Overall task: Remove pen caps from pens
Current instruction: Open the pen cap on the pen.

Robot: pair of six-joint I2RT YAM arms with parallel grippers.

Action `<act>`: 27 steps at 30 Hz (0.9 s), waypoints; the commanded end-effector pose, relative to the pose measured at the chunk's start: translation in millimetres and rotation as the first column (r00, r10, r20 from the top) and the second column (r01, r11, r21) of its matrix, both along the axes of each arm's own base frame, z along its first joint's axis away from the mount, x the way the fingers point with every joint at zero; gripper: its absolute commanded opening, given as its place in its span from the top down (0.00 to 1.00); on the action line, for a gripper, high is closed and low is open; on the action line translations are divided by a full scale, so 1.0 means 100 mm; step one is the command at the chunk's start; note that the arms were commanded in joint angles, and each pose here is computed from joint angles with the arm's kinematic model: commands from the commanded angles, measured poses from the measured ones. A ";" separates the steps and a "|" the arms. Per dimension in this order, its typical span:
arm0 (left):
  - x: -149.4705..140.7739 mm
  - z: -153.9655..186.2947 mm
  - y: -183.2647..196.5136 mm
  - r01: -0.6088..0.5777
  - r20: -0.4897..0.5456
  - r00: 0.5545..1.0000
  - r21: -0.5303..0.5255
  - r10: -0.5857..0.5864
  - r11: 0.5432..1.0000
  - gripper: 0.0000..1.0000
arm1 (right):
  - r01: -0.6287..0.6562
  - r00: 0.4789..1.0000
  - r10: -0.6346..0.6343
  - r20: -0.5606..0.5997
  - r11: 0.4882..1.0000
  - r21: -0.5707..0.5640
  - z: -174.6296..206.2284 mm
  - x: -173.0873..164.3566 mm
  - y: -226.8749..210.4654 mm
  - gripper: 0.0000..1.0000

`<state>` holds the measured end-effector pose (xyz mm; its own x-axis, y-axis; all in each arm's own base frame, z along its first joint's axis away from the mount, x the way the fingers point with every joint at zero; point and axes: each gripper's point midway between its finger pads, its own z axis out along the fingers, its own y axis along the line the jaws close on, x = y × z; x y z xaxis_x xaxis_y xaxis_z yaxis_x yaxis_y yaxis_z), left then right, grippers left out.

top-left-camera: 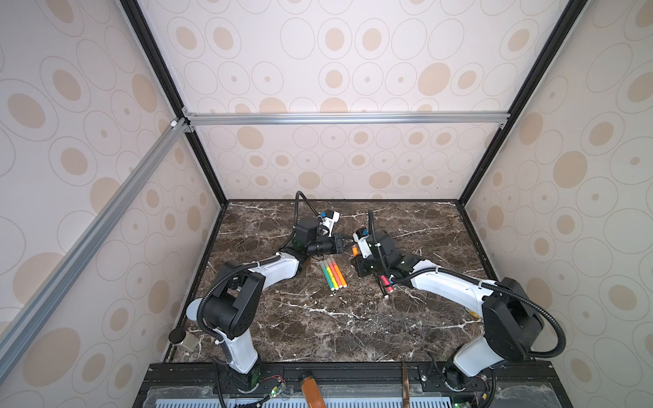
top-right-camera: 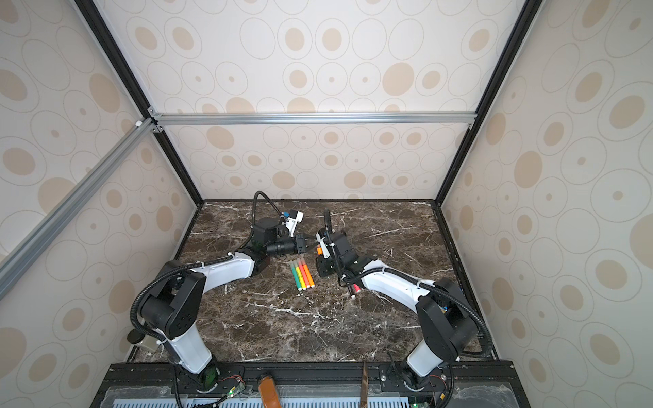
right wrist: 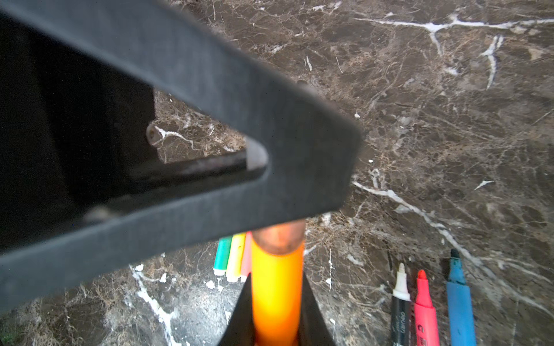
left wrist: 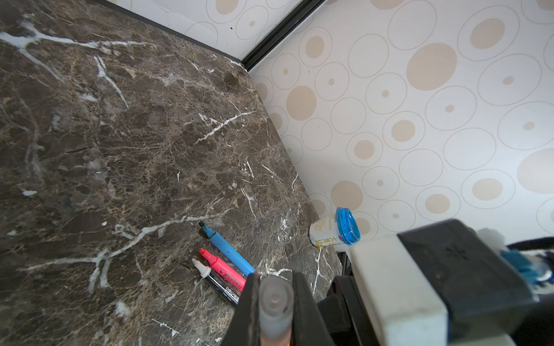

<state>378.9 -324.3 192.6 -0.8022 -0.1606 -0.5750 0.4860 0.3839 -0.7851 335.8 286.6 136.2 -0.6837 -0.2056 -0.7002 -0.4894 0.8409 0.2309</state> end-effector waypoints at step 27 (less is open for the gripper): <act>1.66 1.63 0.30 -0.249 0.321 0.926 0.125 0.199 0.960 1.00 | 0.006 0.988 -0.013 -0.154 0.999 -0.047 -0.55 -1.00 -0.56 1.00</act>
<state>535.0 -298.3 318.8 -0.6289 -0.1926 -0.7533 0.5444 0.5826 -0.6035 245.8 234.6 81.8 -0.7688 -0.2135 -0.6028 -0.4403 0.8603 0.2568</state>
